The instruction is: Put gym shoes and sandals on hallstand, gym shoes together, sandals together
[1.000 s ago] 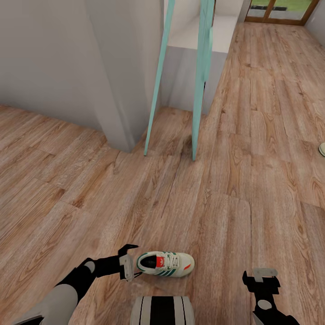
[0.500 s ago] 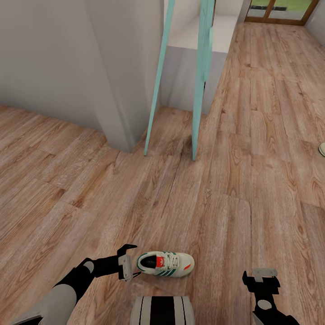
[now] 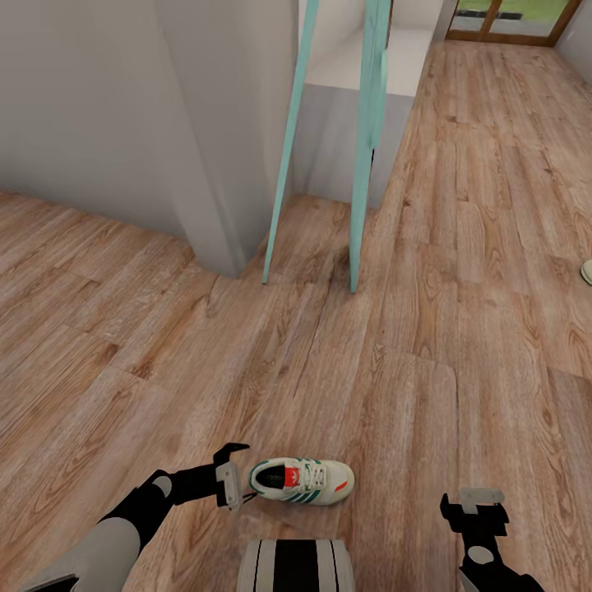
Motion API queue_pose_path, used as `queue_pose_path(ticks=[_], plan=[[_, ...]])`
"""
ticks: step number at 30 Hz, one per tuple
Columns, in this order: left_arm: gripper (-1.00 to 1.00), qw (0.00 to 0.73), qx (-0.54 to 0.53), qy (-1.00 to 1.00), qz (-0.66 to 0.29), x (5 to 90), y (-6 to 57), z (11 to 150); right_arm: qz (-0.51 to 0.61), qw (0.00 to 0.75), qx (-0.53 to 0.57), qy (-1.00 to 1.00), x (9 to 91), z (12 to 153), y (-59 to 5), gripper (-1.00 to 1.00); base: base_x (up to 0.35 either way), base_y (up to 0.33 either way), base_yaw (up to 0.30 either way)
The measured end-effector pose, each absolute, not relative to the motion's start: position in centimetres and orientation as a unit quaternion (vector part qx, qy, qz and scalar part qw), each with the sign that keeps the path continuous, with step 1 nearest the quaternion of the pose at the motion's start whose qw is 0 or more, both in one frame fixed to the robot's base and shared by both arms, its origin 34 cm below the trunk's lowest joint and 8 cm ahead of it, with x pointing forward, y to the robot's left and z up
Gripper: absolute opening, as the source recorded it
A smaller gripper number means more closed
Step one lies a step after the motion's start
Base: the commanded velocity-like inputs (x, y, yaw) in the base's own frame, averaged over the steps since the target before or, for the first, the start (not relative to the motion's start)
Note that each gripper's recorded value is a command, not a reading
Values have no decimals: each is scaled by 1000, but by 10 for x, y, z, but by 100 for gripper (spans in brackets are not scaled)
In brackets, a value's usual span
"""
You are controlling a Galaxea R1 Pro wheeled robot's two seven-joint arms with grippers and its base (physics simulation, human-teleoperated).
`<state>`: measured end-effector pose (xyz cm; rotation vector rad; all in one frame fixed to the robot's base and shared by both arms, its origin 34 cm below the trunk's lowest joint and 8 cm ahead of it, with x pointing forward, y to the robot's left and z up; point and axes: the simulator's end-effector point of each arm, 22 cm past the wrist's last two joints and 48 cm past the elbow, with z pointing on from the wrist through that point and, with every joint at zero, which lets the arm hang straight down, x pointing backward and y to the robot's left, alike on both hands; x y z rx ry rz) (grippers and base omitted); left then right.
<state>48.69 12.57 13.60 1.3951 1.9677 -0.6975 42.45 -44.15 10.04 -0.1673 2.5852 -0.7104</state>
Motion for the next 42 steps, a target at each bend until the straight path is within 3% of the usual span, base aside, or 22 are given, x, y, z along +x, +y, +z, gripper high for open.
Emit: queue_pose_path(ticks=[42], plan=[[100, 298, 513, 757, -275, 468, 120, 122, -255, 216, -63, 940, 415, 92, -439, 100, 0, 0, 0]])
